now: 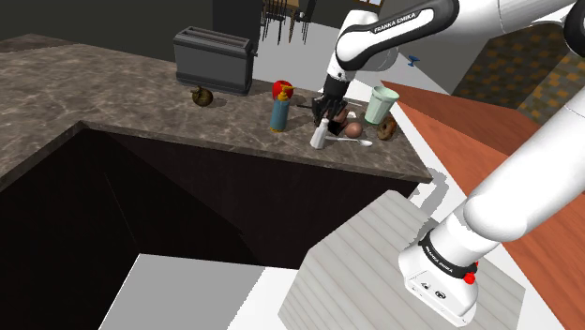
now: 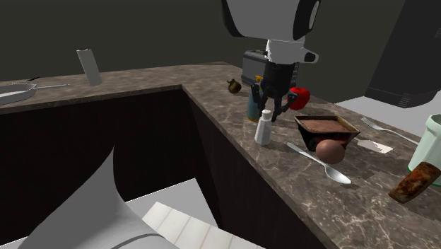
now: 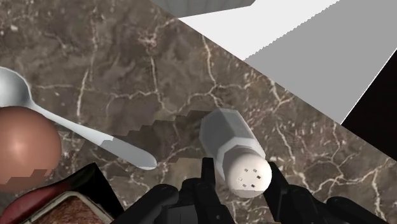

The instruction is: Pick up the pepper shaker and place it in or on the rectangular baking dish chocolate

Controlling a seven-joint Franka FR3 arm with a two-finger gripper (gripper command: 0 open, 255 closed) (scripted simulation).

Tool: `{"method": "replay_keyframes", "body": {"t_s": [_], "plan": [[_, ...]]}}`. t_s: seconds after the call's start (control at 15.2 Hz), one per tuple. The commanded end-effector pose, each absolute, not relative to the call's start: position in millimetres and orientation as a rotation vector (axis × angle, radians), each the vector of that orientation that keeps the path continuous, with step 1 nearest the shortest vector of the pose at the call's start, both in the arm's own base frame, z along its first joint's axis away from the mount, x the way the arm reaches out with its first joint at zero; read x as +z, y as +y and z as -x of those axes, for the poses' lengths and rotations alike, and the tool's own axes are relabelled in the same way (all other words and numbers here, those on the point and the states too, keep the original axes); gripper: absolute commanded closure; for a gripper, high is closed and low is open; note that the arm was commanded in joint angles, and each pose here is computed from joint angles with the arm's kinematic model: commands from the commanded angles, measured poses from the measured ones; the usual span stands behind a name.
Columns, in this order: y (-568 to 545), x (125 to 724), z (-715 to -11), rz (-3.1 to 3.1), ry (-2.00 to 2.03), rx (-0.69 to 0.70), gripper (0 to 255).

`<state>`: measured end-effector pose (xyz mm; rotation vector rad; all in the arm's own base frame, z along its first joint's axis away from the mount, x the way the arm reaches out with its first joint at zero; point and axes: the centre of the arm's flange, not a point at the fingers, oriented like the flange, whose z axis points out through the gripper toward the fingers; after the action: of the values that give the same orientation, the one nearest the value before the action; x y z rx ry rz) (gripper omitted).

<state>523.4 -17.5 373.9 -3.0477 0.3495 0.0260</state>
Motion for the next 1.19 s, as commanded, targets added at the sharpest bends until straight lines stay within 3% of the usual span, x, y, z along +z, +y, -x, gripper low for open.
{"method": "replay_keyframes", "body": {"t_s": [0.0,1.12], "plan": [[-17.6,384.1,-523.0,3.048,0.349,0.026,255],[-17.6,473.9,-523.0,3.048,0.349,0.026,255]]}}
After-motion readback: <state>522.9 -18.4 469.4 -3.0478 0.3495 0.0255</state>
